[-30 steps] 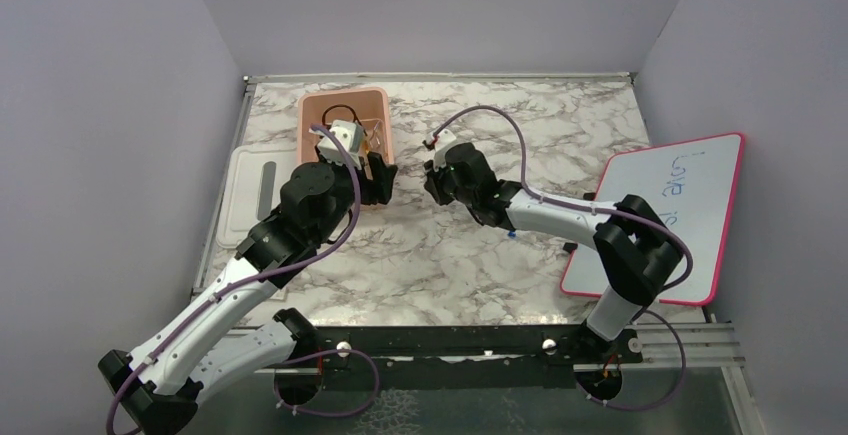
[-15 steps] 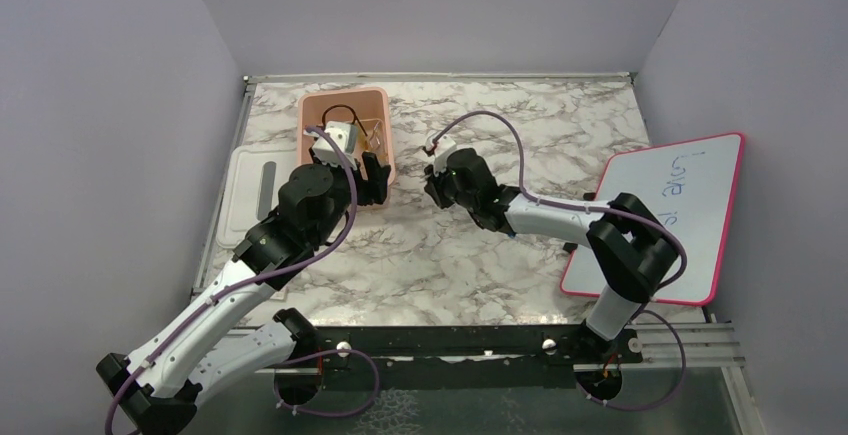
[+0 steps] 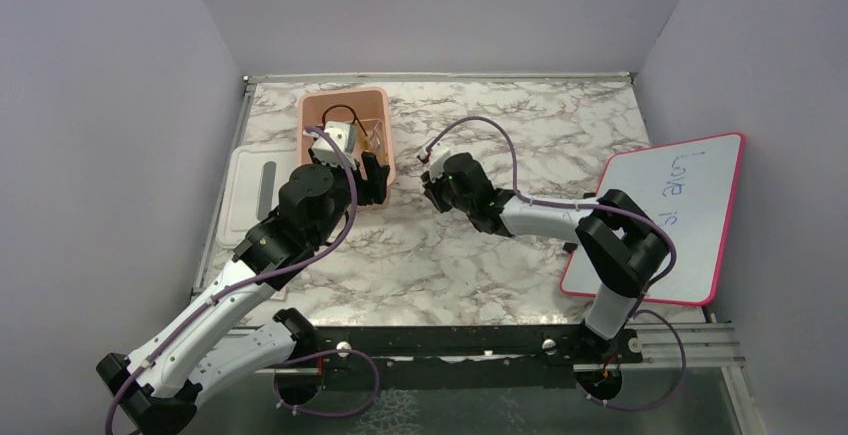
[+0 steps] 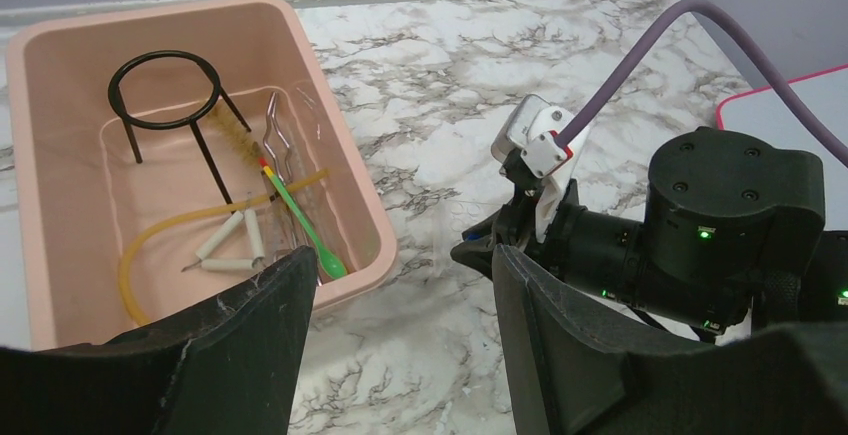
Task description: Organize the chemistry lab equipment
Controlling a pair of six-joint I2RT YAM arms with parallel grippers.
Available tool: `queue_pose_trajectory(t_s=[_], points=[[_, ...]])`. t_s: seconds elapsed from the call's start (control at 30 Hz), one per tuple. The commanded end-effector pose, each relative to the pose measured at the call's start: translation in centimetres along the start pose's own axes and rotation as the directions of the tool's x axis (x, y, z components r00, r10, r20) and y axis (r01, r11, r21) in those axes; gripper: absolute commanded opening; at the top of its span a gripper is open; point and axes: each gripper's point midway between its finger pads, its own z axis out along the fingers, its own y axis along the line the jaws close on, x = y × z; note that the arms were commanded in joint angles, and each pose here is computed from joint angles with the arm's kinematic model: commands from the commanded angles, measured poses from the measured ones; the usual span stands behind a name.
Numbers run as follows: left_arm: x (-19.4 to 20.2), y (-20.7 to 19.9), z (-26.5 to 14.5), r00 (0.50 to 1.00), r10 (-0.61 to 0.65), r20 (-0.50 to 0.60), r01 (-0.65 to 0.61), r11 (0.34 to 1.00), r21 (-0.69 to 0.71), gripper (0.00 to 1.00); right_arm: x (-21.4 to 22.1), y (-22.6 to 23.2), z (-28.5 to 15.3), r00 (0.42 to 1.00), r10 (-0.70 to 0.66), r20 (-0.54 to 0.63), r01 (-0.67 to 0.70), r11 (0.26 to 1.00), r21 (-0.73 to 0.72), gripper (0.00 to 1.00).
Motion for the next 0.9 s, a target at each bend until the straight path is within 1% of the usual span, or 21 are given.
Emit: queue_pose_trajectory(t_s=[0.0, 0.37, 0.6, 0.87], points=[[-0.6, 0.5, -0.3, 1.000, -0.011, 0.025, 0.012, 1.000, -0.023, 0.67, 0.3, 0.7, 0.2, 0.997, -0.071, 0.039, 0.072, 0.997, -0.039, 0.13], [-0.6, 0.6, -0.5, 1.000, -0.009, 0.027, 0.010, 1.000, -0.025, 0.67, 0.4, 0.9, -0.5, 0.993, -0.099, 0.064, 0.103, 0.993, -0.060, 0.23], [-0.6, 0.7, -0.5, 1.000, -0.011, 0.028, 0.012, 1.000, -0.027, 0.67, 0.7, 1.1, -0.9, 0.986, -0.129, 0.109, 0.136, 0.988, -0.066, 0.22], [-0.6, 0.7, -0.4, 1.000, -0.011, 0.024, 0.011, 1.000, -0.028, 0.67, 0.8, 0.6, -0.7, 0.984, -0.140, 0.107, 0.145, 0.989, -0.039, 0.23]])
